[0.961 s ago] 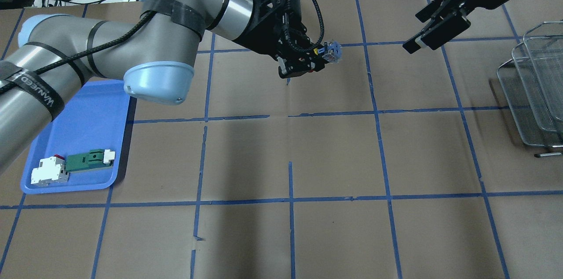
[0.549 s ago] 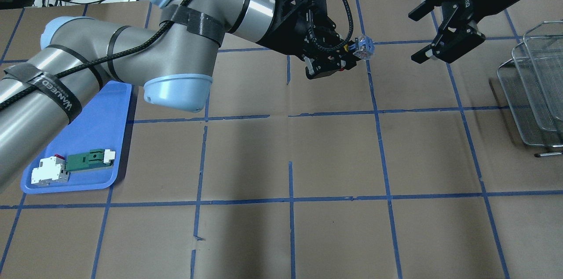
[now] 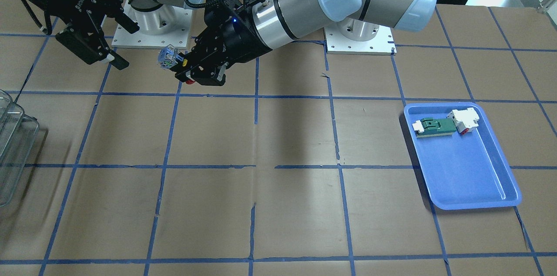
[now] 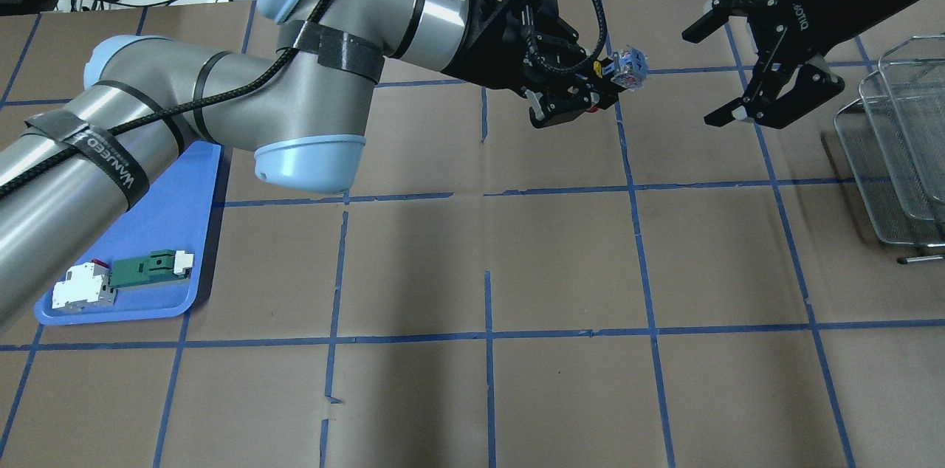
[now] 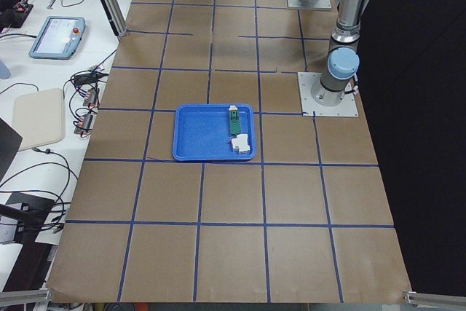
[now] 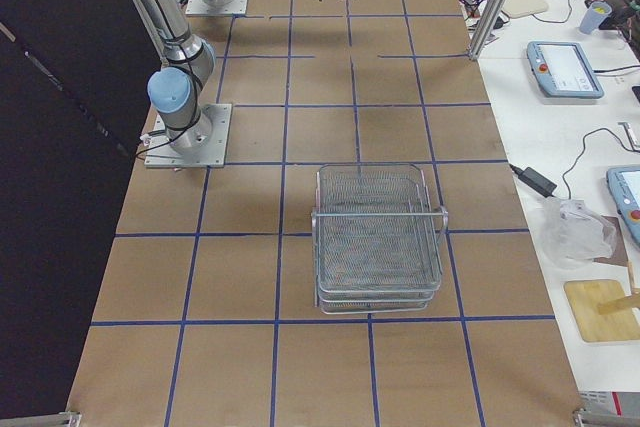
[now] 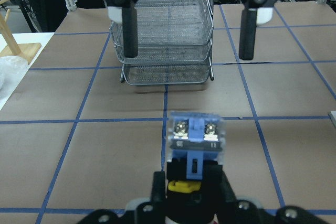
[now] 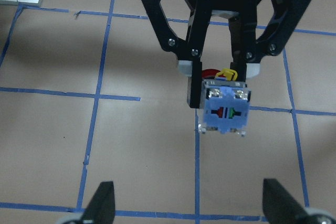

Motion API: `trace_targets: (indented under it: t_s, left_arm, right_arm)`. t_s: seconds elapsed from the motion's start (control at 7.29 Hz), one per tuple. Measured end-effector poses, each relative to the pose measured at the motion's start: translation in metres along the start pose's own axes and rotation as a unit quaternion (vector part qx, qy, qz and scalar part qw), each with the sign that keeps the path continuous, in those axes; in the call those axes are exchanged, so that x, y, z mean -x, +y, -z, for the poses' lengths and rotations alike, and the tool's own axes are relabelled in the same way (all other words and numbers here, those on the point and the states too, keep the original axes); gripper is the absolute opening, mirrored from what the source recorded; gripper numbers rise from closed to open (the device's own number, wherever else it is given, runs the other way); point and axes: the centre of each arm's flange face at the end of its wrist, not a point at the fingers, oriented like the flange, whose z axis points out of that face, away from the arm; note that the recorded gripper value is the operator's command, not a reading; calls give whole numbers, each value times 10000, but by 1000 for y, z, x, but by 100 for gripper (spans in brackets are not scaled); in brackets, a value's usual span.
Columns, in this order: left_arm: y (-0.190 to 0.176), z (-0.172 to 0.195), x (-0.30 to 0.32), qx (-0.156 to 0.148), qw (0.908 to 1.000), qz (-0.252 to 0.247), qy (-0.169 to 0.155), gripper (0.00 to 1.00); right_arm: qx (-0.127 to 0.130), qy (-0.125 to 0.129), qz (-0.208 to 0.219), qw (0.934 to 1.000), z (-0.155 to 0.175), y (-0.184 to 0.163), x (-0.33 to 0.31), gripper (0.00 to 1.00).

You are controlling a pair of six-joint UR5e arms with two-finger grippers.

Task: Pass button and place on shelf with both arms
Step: 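Lower the open right gripper around the block held by the left gripper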

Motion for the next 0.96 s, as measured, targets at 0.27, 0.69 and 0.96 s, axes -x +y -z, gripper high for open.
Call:
trace_targets:
  t_s: [0.27, 0.69, 0.96]
  left_arm:
    - [-4, 1, 1, -75, 9999, 76, -74, 0]
    - [-4, 0, 0, -103, 9998, 95, -107, 0]
    - [-6, -1, -4, -109, 9999, 72, -91, 0]
  right_arm:
    - [-370, 46, -201, 9991, -8, -5, 3, 100]
    - [-497, 128, -415, 9978, -5, -11, 5, 100]
    - [-588, 173, -490, 9969, -3, -16, 8, 100]
